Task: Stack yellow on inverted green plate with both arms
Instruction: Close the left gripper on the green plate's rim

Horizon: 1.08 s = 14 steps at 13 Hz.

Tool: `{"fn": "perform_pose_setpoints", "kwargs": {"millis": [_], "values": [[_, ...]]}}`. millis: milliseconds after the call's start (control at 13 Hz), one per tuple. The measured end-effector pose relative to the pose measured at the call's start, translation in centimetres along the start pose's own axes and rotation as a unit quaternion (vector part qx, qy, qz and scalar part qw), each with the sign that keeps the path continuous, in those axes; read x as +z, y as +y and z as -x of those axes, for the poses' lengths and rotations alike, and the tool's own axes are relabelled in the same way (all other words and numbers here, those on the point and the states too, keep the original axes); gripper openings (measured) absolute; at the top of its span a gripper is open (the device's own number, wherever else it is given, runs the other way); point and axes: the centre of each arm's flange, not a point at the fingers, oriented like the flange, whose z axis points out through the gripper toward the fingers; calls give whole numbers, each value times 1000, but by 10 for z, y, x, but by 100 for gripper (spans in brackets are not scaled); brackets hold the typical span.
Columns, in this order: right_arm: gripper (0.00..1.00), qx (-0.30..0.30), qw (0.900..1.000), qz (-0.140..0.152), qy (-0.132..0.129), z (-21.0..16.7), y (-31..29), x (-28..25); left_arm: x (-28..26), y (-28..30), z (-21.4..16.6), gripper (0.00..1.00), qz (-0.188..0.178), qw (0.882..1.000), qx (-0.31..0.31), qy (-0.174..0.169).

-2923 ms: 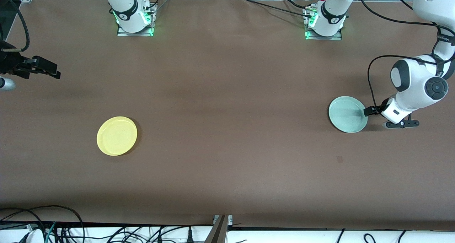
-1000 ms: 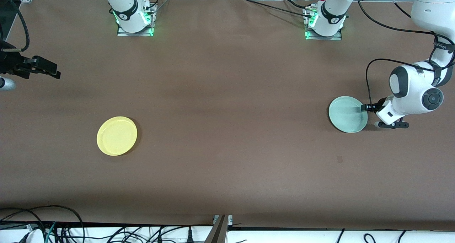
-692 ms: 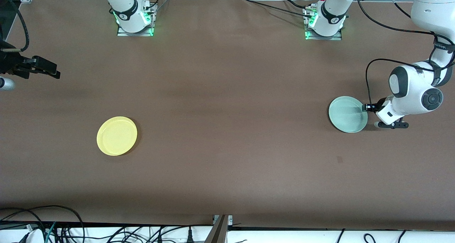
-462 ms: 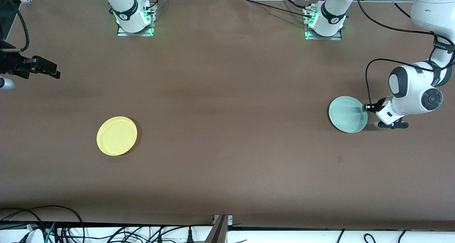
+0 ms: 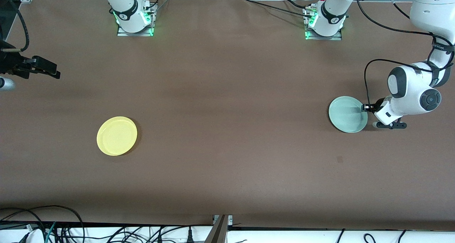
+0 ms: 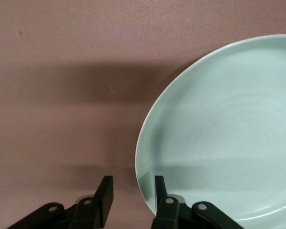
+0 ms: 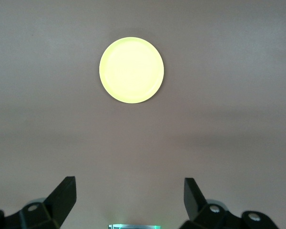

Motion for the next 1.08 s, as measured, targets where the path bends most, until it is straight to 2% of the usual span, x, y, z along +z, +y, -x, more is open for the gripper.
{"fn": "perform_pose_setpoints", "kwargs": {"millis": [538,692,769,846,1077], "values": [[100,1,1000,0,-6,-4,1,7,0,0,0,43,1,1000,0,0],[100,7,1000,0,-14,-9,8,15,0,0,0,39,1,1000,-1,0],[100,12,1000,0,-19,-12,13,21,0,0,0,32,1,1000,0,0],[100,17,1000,0,-24,-14,19,27,0,0,0,32,1,1000,0,0],[100,31,999,-1,-40,-22,36,45,-3,1,-1,4,1,1000,2,0]]}}
